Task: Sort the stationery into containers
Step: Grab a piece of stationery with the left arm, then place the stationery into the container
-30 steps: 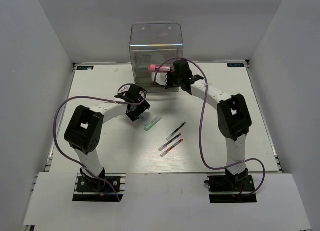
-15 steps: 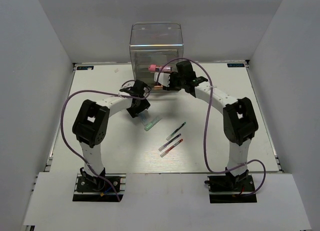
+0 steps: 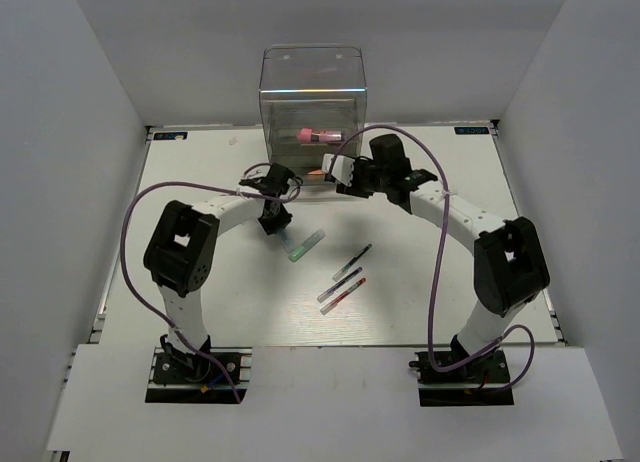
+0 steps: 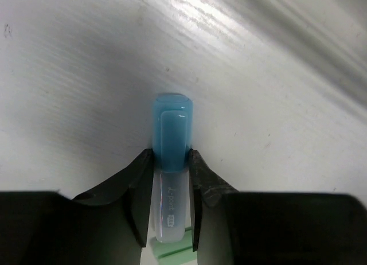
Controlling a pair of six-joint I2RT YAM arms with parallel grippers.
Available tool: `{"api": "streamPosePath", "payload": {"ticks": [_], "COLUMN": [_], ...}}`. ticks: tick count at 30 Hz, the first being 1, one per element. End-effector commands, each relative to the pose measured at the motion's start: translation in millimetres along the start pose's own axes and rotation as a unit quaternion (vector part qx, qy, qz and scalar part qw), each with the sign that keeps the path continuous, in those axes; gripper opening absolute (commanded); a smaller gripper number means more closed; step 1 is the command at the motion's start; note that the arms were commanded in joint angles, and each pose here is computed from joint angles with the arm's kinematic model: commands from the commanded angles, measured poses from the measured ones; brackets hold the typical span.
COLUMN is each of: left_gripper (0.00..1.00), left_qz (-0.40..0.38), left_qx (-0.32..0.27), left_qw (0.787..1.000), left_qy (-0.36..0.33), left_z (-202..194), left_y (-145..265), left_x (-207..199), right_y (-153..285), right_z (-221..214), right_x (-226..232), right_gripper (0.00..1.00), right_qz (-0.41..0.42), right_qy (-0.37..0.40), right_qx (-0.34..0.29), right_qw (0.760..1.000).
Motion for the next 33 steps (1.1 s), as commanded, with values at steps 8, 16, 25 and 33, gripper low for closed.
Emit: {"api": "streamPosePath", "payload": {"ticks": [8, 16, 25, 33], "left_gripper": [0.00, 0.00, 0.00, 0.00], "left_qz": [-0.131, -0.313, -0.426, -0.412], "left_qx": [0.008, -0.092, -0.171, -0.231], "left_qw": [0.991, 0.944, 0.862, 0.817], "left_qy": [-0.003, 0.058, 0.216, 0.330], "left_z": [-20, 42, 102, 141], "left_y": [46, 123, 161, 154], "left_x": [-16, -75, -104, -99], "right_y": [26, 41, 53, 60], "right_z": [-7, -34, -40, -40], "right_x": [41, 77, 87, 85], "right_gripper": [0.89, 0.91, 0.86, 0.82], "right_qz": [0.049, 0.073, 0.075, 0.060], "right_qy": [-0.028, -0.040, -0.045, -0.062], "right_qx": [-0.031, -0.020, -0.027, -0.034], "right_qw": [0.998, 0.996, 0.996, 0.996]}}
Point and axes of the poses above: each gripper's point midway between its finger pads, its own y axis back along the fingers, its own x axis along the line the jaws close on, z = x × y, the point moved 1 cm from there along y, back along the fingers, and after that the axes turned 15 degrees about -y, right-handed, at the moved point
